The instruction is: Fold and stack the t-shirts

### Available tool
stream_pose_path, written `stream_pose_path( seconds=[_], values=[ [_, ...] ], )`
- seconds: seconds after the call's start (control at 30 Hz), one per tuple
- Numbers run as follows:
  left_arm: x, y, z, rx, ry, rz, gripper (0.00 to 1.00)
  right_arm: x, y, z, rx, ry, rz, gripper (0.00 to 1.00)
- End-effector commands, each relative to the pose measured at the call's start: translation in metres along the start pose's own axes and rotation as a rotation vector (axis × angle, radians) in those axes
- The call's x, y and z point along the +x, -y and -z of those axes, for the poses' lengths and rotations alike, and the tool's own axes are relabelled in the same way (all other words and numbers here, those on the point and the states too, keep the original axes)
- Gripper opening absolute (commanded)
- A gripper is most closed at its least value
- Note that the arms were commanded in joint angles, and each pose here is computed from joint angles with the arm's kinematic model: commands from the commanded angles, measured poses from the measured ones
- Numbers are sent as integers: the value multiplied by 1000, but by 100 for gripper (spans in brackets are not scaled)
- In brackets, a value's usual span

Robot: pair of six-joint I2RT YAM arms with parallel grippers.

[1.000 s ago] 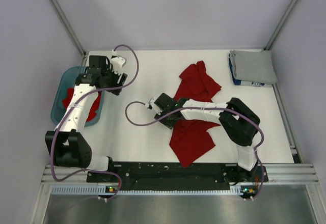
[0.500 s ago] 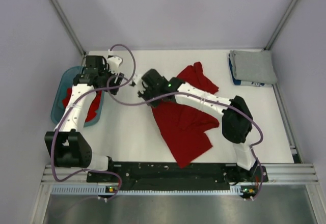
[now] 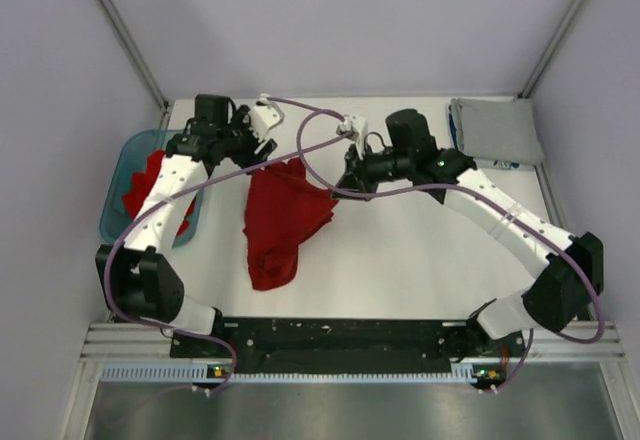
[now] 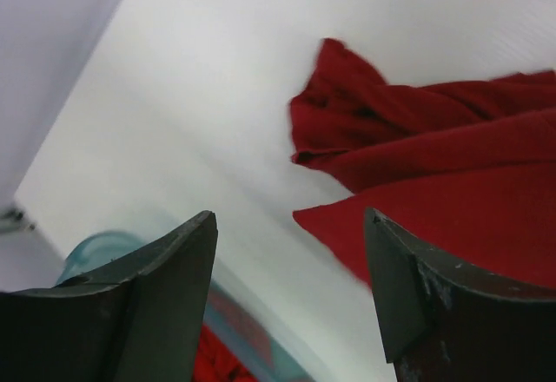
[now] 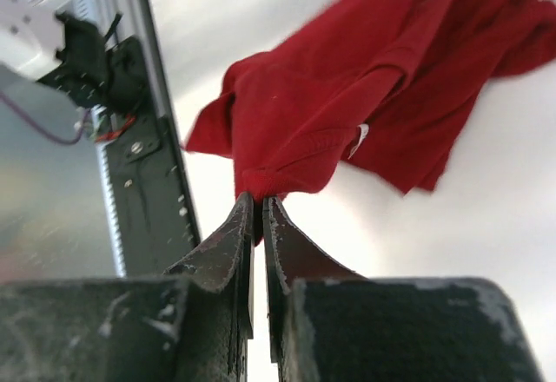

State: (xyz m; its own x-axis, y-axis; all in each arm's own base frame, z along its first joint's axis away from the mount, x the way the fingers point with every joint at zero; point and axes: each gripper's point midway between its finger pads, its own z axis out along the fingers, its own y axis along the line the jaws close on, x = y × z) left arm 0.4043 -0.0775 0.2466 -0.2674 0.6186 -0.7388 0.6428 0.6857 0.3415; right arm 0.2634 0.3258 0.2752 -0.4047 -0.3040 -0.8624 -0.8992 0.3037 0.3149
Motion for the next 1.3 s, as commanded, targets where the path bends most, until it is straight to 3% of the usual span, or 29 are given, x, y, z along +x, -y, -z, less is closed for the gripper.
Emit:
stream_pose_path(
  seconds=[0.0, 0.13, 0.27, 0.43, 0.53, 0.63, 0.83, 1.0, 1.27],
  values=[
    [41, -23, 38, -93, -106, 282, 72, -51, 99, 215, 498, 571, -292, 0],
    [36, -5, 33, -3, -87, 278, 72, 28, 144, 246, 668, 592, -516, 0],
    [39, 8, 28, 61, -90, 290, 71, 66, 166, 239, 680, 564, -630, 0],
    [33, 15, 25, 76, -91, 248, 71, 69, 168, 230, 663, 533, -625, 0],
    [29, 31, 20, 108, -111, 180, 72, 66, 162, 214, 713, 408, -529, 0],
    [15, 54, 10, 142, -126, 91, 72, 57, 146, 175, 655, 292, -416, 0],
    [-34, 87, 1, 227, -78, -23, 72, 55, 139, 122, 610, 161, -378, 0],
    [-72, 99, -9, 244, -51, -54, 72, 52, 132, 91, 582, 98, -345, 0],
    [-72, 125, -32, 230, -102, -191, 73, 37, 124, 70, 534, 83, -316, 0]
  ],
)
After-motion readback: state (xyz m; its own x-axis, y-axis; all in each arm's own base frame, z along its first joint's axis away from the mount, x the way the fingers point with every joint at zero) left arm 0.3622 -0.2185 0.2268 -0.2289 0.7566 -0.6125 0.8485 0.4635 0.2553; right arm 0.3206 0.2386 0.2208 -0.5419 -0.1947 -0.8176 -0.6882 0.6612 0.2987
